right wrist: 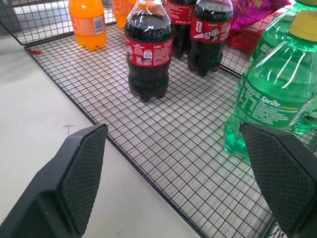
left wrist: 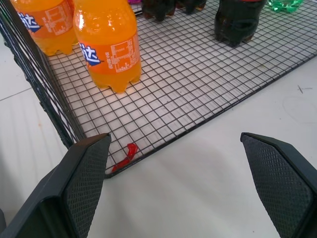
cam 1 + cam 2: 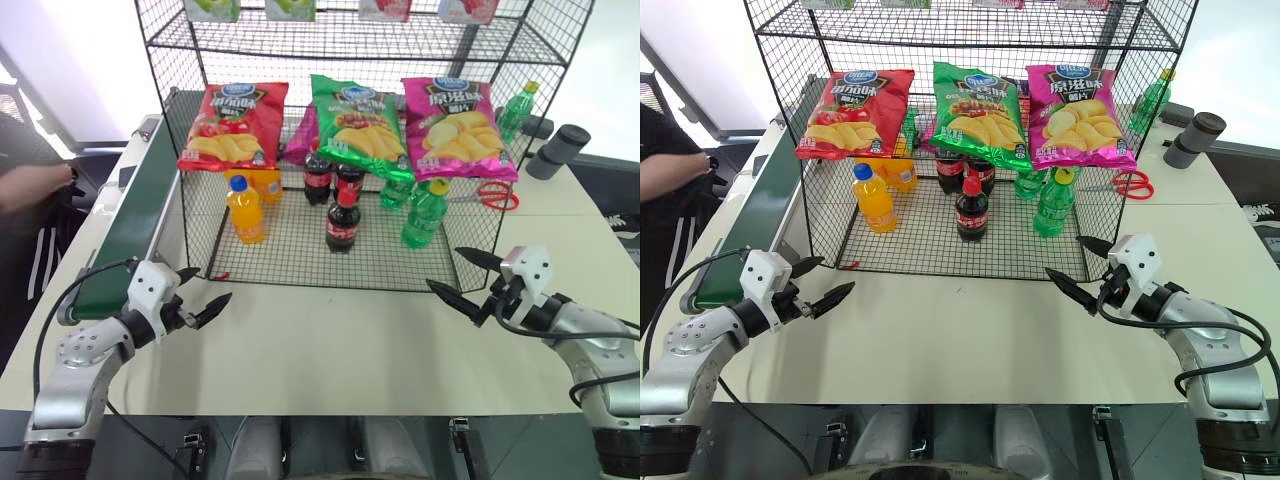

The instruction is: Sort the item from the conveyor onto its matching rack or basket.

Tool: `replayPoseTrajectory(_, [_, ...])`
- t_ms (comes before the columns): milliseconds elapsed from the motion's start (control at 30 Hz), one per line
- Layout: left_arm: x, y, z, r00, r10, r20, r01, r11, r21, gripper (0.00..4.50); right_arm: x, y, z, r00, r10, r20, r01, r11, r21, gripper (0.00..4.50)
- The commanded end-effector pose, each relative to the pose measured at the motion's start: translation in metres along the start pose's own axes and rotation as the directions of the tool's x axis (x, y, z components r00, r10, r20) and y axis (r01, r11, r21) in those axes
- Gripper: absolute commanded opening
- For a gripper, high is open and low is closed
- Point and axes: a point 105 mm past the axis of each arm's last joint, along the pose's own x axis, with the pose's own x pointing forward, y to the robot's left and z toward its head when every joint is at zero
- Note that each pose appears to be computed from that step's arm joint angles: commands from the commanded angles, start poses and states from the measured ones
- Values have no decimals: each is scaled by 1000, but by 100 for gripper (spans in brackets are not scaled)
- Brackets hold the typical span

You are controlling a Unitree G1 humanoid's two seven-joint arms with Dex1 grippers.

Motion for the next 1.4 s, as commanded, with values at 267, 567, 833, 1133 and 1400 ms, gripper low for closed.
replayPoseTrajectory(267, [-1,2,11,998,26,64,-28,999,20,450,6,0,8,999,13,41,-12,1000,-29,444])
replayPoseTrajectory(567, [2,1,11,997,24,68,-26,999,29,450,11,10,15,998,21,54,-19,999,-29,444])
replayPoseTrajectory(833, [4,1,15,995,8,98,-13,999,46,450,13,12,16,998,18,56,-16,1000,-24,444])
replayPoseTrajectory(1133, [7,0,15,994,6,109,-10,999,42,450,14,10,15,998,7,57,-6,1000,-23,444])
replayPoseTrajectory(1400, [8,1,13,993,19,113,-23,999,30,450,12,2,11,997,-54,55,55,998,-30,444])
